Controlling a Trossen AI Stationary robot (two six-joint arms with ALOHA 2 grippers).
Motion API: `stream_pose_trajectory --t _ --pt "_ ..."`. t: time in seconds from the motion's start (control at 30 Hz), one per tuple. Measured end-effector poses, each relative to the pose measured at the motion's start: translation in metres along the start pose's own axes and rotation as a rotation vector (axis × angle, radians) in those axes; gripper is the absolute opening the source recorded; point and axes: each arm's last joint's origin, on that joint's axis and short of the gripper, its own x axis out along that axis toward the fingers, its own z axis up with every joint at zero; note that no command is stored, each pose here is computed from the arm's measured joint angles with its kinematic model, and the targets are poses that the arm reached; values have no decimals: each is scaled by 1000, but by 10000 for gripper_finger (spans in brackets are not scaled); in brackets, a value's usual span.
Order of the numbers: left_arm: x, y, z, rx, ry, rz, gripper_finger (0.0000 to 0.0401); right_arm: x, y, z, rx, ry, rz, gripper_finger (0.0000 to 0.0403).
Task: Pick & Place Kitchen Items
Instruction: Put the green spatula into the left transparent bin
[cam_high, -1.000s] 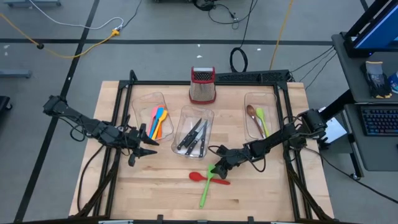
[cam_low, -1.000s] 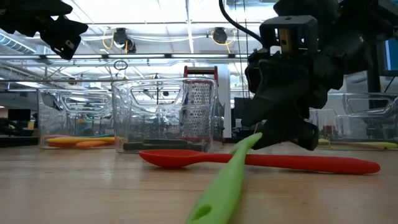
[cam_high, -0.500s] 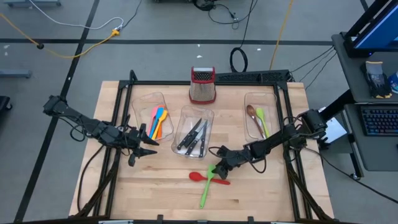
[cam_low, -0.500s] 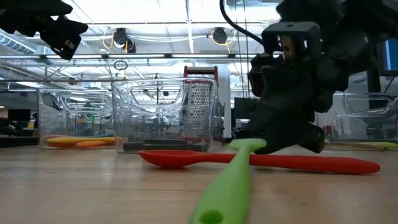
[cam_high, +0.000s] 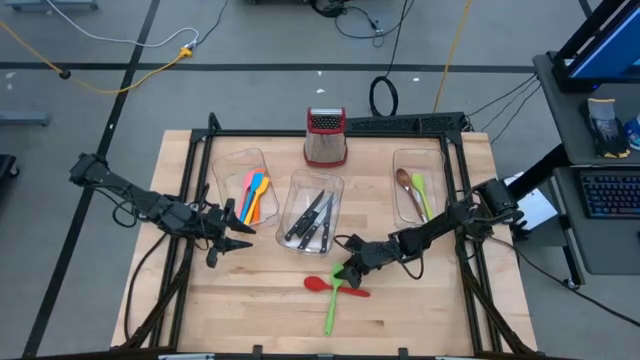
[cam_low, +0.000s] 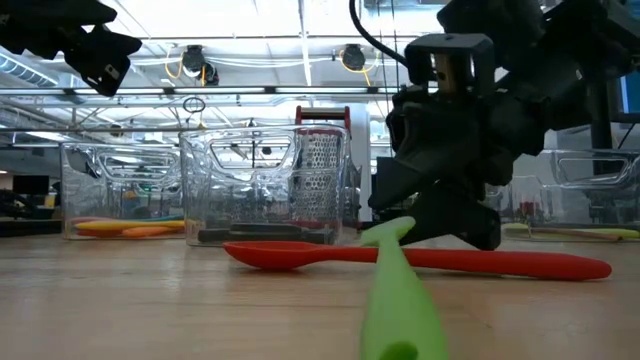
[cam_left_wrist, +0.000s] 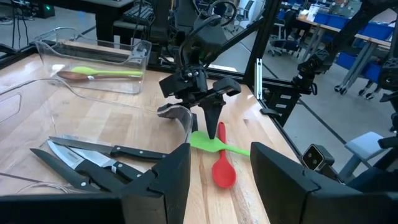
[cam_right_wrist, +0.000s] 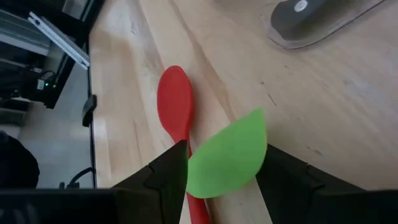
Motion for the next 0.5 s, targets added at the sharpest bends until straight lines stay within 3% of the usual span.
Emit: stream_pose_trajectory --t 0.23,0.5 --pt "0 0 0 -3 0 0 170 0 -2 0 -2 6 -10 158" --pt "0 0 0 -4 0 0 170 0 -5 -1 -20 10 -44 72"
